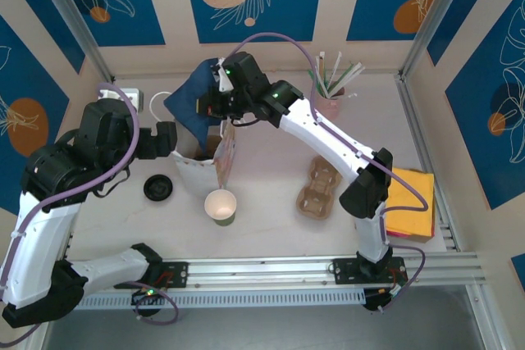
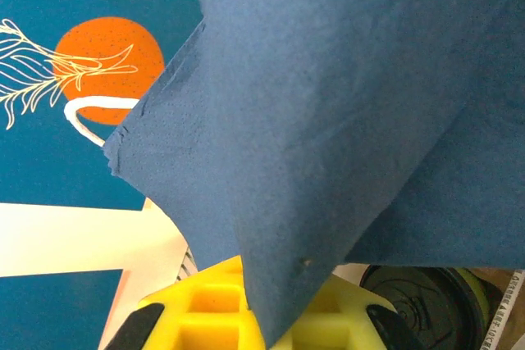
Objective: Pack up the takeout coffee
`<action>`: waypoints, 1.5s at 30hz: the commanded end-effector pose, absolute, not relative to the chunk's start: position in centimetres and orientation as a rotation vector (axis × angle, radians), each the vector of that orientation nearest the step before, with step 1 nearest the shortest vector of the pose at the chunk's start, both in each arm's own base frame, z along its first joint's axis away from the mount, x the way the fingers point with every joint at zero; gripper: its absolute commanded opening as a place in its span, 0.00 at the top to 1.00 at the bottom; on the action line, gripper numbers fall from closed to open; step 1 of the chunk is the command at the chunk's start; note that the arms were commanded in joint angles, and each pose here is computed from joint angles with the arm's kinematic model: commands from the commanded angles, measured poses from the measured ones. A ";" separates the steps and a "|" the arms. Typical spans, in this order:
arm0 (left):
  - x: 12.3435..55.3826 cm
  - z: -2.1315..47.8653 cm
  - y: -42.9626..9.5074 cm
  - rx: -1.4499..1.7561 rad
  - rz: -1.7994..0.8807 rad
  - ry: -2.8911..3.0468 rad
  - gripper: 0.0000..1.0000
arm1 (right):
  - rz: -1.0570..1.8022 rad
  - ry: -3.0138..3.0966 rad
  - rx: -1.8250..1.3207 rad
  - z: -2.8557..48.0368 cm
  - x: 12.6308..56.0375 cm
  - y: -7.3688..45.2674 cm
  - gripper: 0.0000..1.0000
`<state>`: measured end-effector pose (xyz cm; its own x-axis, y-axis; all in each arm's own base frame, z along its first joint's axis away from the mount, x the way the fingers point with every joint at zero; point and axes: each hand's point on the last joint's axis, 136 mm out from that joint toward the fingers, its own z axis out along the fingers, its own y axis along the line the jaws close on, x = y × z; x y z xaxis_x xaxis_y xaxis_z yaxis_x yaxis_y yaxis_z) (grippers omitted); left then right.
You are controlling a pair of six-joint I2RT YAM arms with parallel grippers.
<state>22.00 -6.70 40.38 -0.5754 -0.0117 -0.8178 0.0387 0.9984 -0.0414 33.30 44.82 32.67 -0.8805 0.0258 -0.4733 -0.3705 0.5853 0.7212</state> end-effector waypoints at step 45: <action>22.8 39.9 -7.0 0.026 -0.041 2.194 0.00 | 1.120 2.347 -0.375 33.2 33.2 43.8 0.57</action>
<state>22.38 -6.98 40.07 -0.5852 -0.0034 -0.8109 0.0389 0.9987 -0.0323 33.45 44.14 31.56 -0.8521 -0.0329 -0.5223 -0.4244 0.6276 0.6527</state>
